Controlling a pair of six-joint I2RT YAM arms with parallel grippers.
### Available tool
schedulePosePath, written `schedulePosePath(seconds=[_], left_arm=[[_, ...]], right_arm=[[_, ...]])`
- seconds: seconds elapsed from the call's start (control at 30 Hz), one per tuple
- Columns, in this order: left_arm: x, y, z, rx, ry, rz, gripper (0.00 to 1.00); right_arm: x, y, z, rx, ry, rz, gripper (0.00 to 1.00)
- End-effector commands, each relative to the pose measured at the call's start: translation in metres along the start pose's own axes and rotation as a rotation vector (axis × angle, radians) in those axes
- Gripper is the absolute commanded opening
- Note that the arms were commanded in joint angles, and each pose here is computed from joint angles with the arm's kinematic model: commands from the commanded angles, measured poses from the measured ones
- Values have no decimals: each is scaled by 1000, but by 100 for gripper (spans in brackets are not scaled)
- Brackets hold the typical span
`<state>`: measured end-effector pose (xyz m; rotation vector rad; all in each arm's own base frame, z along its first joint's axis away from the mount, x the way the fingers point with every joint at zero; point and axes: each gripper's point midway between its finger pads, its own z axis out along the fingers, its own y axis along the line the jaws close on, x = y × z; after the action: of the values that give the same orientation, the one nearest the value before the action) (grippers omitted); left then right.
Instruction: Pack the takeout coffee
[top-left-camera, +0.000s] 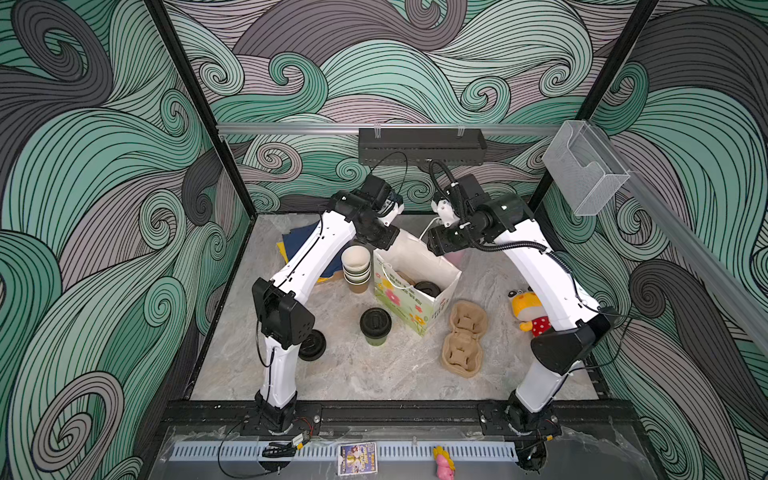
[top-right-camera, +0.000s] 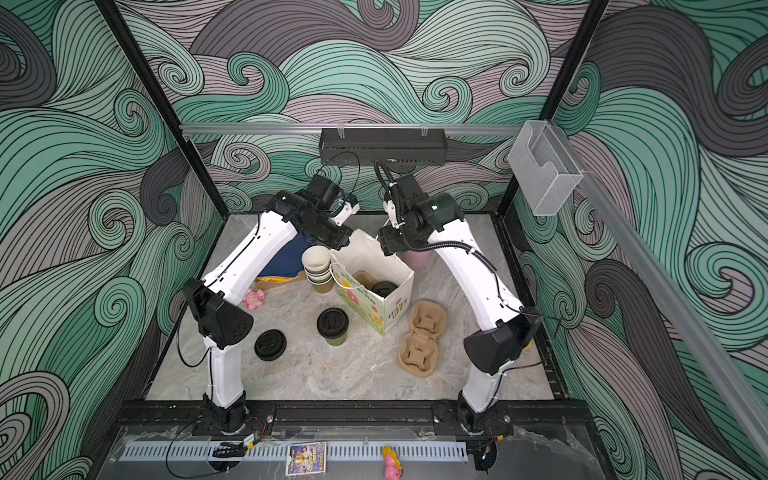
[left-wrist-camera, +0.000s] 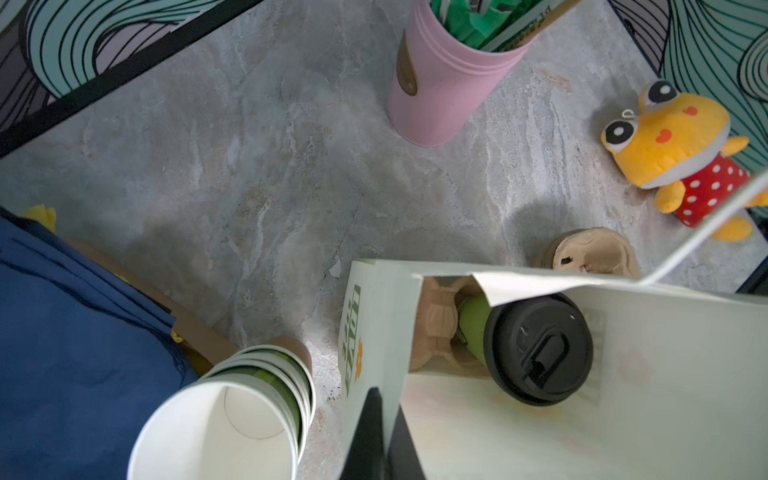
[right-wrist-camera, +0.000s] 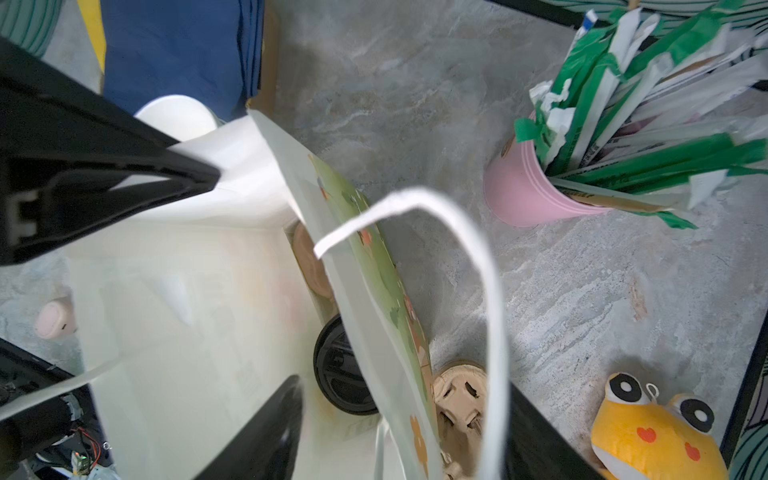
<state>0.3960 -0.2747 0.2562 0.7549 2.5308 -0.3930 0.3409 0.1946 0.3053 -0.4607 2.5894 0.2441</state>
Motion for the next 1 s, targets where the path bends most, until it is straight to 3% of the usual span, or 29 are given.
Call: schedulePosePath(seconds=[0.0, 0.2, 0.37, 0.53, 0.97], left_arm=[[-14, -3, -26, -17, -89, -121, 3], [-14, -8, -31, 27, -160, -326, 2], [-6, -12, -36, 47, -205, -416, 2], [2, -19, -37, 62, -211, -444, 5], [3, -10, -50, -13, -237, -423, 32]], right_arm=[[35, -4, -38, -5, 26, 203, 74], [77, -4, -61, 58, -5, 504, 70], [95, 5, -50, 116, 14, 650, 67], [96, 21, -25, 149, 77, 647, 64], [114, 12, -3, 268, 144, 639, 32]])
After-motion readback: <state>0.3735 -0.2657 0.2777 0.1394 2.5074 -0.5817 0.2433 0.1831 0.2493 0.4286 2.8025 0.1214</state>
